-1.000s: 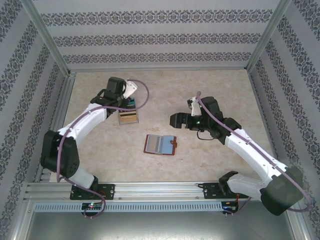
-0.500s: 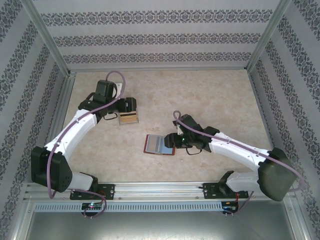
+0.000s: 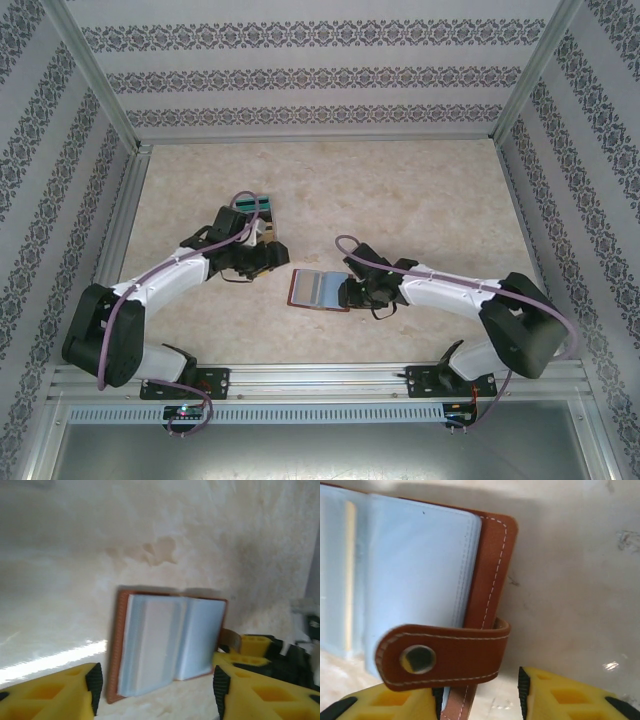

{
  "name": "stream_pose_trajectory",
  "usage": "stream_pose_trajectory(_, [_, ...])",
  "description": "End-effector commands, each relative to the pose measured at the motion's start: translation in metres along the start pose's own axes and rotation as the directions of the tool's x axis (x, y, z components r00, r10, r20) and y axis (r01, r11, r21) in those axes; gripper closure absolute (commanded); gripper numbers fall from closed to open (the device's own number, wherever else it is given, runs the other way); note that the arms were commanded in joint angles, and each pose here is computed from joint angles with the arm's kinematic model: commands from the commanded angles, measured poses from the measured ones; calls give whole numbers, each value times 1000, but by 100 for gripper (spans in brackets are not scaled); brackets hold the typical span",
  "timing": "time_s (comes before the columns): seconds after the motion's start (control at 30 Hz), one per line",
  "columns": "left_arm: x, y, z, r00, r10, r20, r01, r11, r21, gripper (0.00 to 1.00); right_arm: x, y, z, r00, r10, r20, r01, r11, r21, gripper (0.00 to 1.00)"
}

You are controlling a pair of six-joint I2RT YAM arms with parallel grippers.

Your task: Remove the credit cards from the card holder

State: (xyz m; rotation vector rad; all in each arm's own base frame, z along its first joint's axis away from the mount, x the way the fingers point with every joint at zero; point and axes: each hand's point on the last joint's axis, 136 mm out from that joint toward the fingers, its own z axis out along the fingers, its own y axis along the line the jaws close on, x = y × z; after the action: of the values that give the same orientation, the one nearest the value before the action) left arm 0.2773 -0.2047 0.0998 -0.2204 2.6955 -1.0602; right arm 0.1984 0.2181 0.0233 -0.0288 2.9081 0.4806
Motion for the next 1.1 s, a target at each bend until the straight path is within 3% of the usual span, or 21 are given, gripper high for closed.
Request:
stream_pose_trajectory(0.0, [8,-19,14,1000,-6,-22,8,998,67,44,-11,4,2,999,-18,34,18,1000,21,60])
stream_pose_trajectory(0.07, [13,-22,23,999,-3,-42,6,998,70,50,-12,4,5,999,-24,31,23,999,27,61])
stream_pose_trajectory(0.33, [26,-16,52,994,1,-112,1,1000,16,57,-12,4,8,999,-24,26,23,999,30,65])
stream_pose_trajectory(1.07, [43,6,68,986,12,-169,-30,994,-106,58,-8,2,9,1000,-18,23,18,1000,20,65])
